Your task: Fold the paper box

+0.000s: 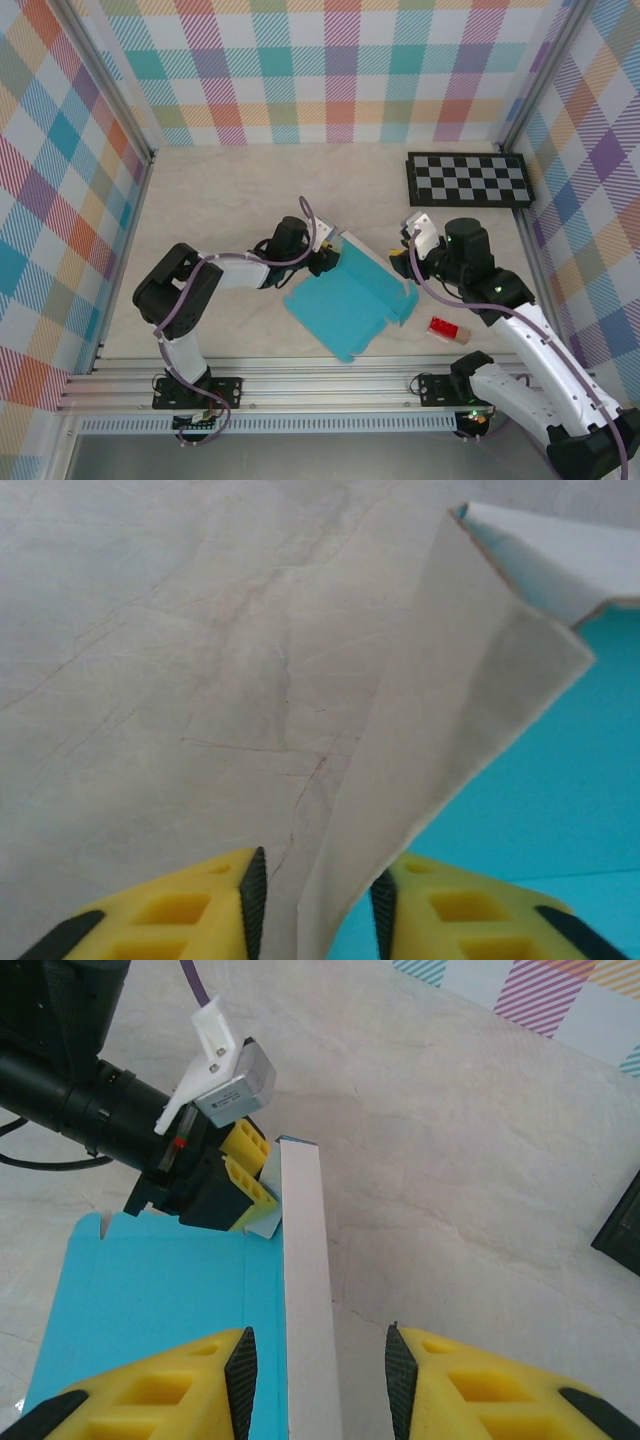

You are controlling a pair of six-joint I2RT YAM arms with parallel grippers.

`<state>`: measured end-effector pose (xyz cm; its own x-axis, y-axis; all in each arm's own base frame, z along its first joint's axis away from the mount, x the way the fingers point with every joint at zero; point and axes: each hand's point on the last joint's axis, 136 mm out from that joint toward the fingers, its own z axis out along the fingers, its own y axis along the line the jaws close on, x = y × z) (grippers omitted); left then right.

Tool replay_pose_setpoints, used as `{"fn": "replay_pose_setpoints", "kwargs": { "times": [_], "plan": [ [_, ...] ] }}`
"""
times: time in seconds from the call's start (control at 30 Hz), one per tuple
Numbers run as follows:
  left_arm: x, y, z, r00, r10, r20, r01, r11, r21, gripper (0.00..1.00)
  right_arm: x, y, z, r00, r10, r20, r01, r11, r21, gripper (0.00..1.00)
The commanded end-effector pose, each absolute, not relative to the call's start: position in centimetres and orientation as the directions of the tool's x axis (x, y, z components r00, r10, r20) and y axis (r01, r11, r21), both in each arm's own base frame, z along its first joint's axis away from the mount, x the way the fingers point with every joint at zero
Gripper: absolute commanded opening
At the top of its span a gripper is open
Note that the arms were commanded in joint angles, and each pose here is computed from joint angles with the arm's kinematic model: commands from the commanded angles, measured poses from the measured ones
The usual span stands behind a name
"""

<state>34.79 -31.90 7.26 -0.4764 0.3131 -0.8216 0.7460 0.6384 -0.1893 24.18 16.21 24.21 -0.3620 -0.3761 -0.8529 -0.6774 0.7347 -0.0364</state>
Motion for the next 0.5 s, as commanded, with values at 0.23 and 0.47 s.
{"fn": "replay_pose_setpoints", "kwargs": {
  "times": [0.23,0.47],
  "plan": [
    [36.32,-33.47,8.94,-0.399,0.278,-0.874,0.736,0.665,-0.125,0.21,24.11,16.75,24.63,-0.354,-0.363,-0.862,-0.695,0.719,-0.017,0.41],
    [36.76,-33.19,9.04,-0.397,0.273,-0.876,0.696,0.712,-0.094,0.00,24.13,16.77,24.52,-0.358,-0.363,-0.860,-0.695,0.719,-0.014,0.41]
  ]
}}
